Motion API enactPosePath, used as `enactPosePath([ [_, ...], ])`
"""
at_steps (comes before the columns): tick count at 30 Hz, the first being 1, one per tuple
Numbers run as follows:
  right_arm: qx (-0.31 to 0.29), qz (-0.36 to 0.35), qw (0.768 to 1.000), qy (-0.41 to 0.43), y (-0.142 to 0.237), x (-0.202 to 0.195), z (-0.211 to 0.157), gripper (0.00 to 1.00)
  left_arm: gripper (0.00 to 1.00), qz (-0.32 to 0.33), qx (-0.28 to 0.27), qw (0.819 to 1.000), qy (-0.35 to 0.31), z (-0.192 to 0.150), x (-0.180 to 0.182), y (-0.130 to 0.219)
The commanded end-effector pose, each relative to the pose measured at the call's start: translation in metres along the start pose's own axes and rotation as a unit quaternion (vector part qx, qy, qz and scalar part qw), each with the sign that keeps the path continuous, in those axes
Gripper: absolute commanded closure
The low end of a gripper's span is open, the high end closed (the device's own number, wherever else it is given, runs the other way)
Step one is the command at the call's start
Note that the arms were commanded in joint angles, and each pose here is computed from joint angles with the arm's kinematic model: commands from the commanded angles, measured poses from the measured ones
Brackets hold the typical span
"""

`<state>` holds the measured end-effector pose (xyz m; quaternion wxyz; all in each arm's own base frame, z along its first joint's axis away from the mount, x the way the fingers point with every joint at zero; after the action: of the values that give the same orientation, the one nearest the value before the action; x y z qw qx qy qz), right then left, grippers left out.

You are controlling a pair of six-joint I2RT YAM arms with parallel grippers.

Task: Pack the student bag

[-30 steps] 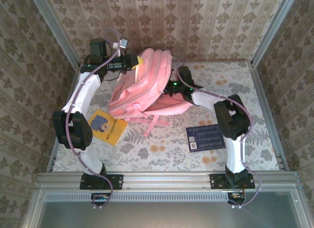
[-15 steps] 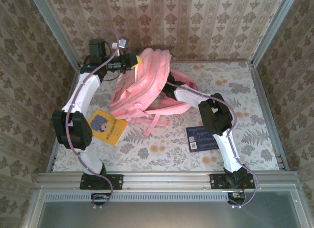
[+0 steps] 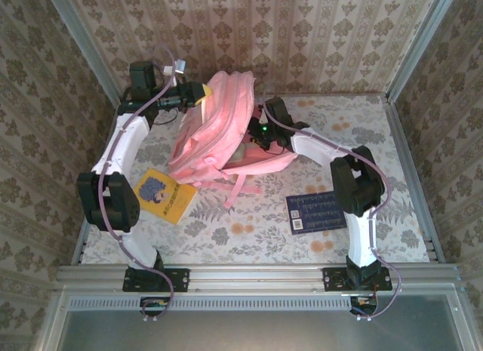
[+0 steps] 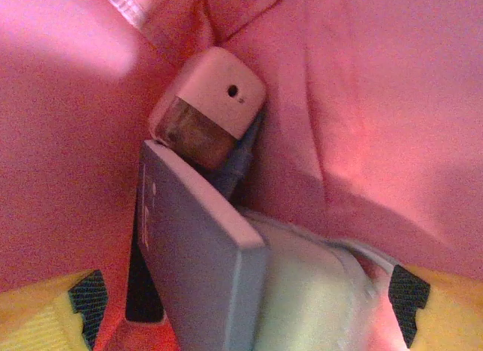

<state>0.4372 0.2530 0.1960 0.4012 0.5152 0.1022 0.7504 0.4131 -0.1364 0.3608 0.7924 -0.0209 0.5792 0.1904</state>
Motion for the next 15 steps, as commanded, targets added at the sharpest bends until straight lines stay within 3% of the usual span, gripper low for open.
enactPosePath([
  [1,-0.039,-0.018,0.998,0.051,0.049,0.016,0.007,0.03,1.0,-0.001,-0.035,0.996,-0.079,0.001,-0.037,0.019],
  [6,-0.07,-0.039,0.994,0.071,0.096,0.013,0.001,0.03,1.0,0.049,-0.027,0.996,-0.074,-0.002,-0.025,0.001],
  [8,-0.084,-0.073,0.991,0.075,0.116,0.008,-0.003,0.03,0.91,0.066,-0.019,0.995,-0.072,-0.005,-0.021,-0.011],
  [11,-0.101,-0.136,0.983,0.07,0.144,-0.004,-0.014,0.03,0.66,0.09,-0.009,0.993,-0.07,-0.013,-0.016,-0.026],
  [15,-0.102,-0.186,0.974,0.076,0.171,-0.017,-0.035,0.03,0.5,0.111,-0.015,0.991,-0.073,-0.027,-0.017,-0.032],
])
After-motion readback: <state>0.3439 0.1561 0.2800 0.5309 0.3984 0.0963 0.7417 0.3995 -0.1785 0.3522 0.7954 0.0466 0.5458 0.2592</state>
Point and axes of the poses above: each hand's point on the last joint's axis, 136 mm out from that joint toward the fingers, its own y axis back along the fingers, its own x axis along the line the jaws close on, z = x × y, the point moved 8 cm from there along y, back along the fingers, and after that the axes turned 8 degrees about y, right-handed, at the moved point
